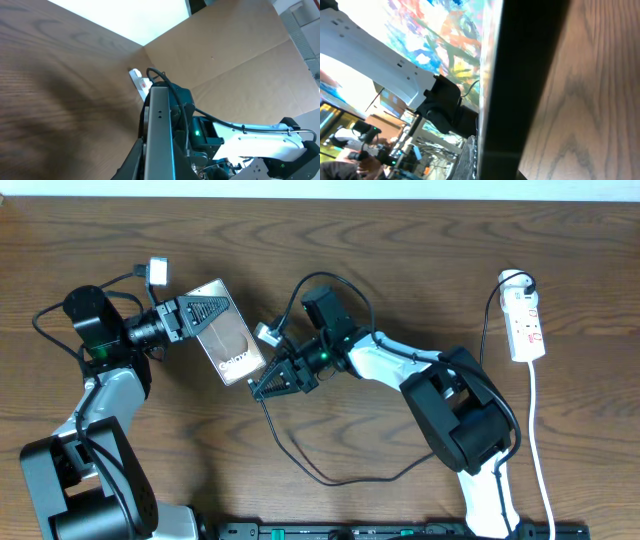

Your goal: Plug charger to phone and switch on socket

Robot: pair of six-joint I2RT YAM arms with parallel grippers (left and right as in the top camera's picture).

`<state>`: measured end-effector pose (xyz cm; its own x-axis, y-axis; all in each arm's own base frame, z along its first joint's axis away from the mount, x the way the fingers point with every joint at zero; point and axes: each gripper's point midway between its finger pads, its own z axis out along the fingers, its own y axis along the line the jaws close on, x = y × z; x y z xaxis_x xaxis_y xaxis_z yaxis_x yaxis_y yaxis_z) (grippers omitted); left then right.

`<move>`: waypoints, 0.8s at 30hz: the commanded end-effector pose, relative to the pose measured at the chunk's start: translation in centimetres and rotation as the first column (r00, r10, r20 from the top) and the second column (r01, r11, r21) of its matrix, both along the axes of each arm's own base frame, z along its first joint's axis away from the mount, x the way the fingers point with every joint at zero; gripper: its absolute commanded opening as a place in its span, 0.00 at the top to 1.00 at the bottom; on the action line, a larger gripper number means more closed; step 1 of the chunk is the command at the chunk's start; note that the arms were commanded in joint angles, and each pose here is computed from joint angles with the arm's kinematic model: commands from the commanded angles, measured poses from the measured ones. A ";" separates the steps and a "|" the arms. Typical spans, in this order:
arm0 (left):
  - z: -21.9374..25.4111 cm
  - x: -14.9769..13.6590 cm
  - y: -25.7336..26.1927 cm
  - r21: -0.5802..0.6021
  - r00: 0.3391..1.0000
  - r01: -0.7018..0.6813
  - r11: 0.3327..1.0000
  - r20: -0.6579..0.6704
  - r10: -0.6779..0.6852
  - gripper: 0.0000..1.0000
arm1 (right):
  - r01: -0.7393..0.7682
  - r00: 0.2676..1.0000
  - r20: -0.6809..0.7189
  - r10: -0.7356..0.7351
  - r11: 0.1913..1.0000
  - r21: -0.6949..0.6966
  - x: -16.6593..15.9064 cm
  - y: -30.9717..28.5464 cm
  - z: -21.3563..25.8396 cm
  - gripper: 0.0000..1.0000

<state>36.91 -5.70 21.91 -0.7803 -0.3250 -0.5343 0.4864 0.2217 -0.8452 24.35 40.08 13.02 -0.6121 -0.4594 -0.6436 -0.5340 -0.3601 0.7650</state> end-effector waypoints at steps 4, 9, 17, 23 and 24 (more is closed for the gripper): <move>1.1 -0.5 -0.3 0.007 0.999 0.029 1.000 0.034 -0.029 0.92 | -0.015 1.000 -0.001 0.015 1.000 0.020 0.0 -0.2 0.6 0.99; 1.1 -0.5 -0.3 0.003 0.999 0.029 1.000 0.026 -0.029 0.92 | -0.013 1.000 0.000 0.013 1.000 0.017 0.0 -0.1 0.6 0.99; 1.1 -0.5 -0.3 -0.011 1.000 0.029 1.000 -0.008 -0.029 0.92 | 0.002 1.000 0.000 -0.002 1.000 0.001 0.2 0.1 0.4 0.99; 1.1 -0.5 -0.3 -0.009 1.000 0.029 1.000 -0.003 -0.029 0.92 | 0.016 1.000 -0.006 -0.016 1.000 -0.017 0.4 0.2 0.2 0.99; 1.1 -0.5 -0.3 -0.009 1.000 0.029 1.000 -0.002 -0.029 0.92 | 0.016 1.000 -0.006 -0.016 1.000 -0.017 0.4 0.2 0.2 0.99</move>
<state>36.91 -5.70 21.91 -0.7948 -0.3317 -0.5083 0.4623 0.2116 -0.8611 24.66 40.28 13.05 -0.6166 -0.4578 -0.6405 -0.5399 -0.3461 0.7672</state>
